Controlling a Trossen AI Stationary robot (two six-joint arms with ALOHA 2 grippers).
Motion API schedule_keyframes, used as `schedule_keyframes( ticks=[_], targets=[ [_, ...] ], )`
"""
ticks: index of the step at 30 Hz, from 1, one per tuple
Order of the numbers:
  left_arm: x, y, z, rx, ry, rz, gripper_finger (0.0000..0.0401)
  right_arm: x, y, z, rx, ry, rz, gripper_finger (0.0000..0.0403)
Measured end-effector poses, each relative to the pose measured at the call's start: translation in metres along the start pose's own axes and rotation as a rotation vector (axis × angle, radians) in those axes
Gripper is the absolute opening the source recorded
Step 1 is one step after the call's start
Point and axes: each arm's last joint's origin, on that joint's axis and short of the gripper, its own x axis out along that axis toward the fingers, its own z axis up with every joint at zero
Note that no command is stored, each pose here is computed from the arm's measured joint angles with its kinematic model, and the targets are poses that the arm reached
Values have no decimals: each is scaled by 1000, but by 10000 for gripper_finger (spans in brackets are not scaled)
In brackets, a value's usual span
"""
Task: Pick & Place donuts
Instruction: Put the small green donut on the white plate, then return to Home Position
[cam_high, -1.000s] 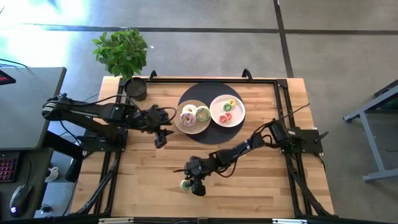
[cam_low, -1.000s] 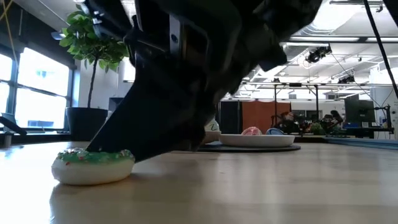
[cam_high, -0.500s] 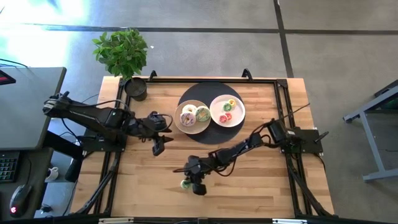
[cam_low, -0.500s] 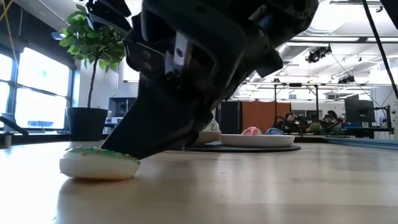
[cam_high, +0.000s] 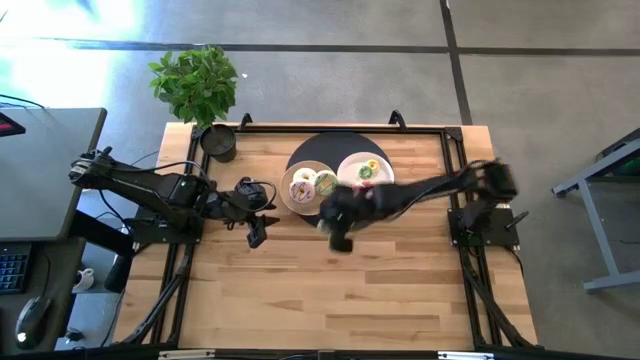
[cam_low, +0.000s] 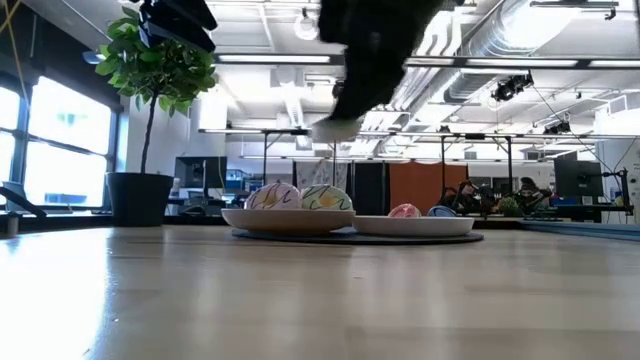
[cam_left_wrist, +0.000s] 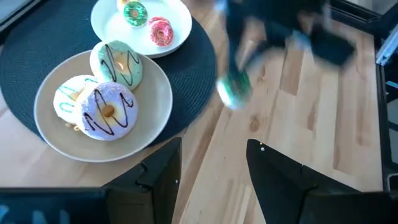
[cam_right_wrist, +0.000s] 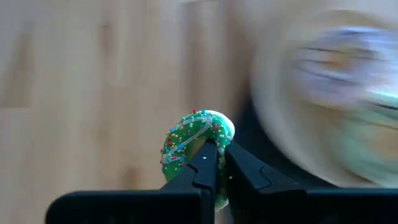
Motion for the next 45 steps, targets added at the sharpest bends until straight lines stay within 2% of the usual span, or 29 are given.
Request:
schedule_keyframes(
  ticks=[4,9,14,17,20,25,29,38,45],
  targets=[
    [0,0,0,1,-7,12,179,-40,-49,-18,108,-29,-104,27],
    [0,1,0,15,-9,20,179,-55,-102,-80,328,-73,-210,8],
    [0,1,0,45,-16,32,179,-56,-129,-139,461,-146,-337,19],
    [0,1,1,43,-26,50,179,-55,-141,-162,513,-174,-425,22],
    [0,2,1,30,-36,65,179,-48,-149,-181,547,-158,-436,17],
    [0,2,3,23,-64,81,179,-43,-153,-192,532,-190,-400,24],
    [0,1,5,14,-79,71,179,-45,-154,-189,498,-207,-407,55],
    [0,1,5,13,-78,69,179,-43,-152,-195,515,-150,-380,127],
    [0,1,5,10,-79,70,179,-59,-151,-181,519,-271,-353,150]
  ],
)
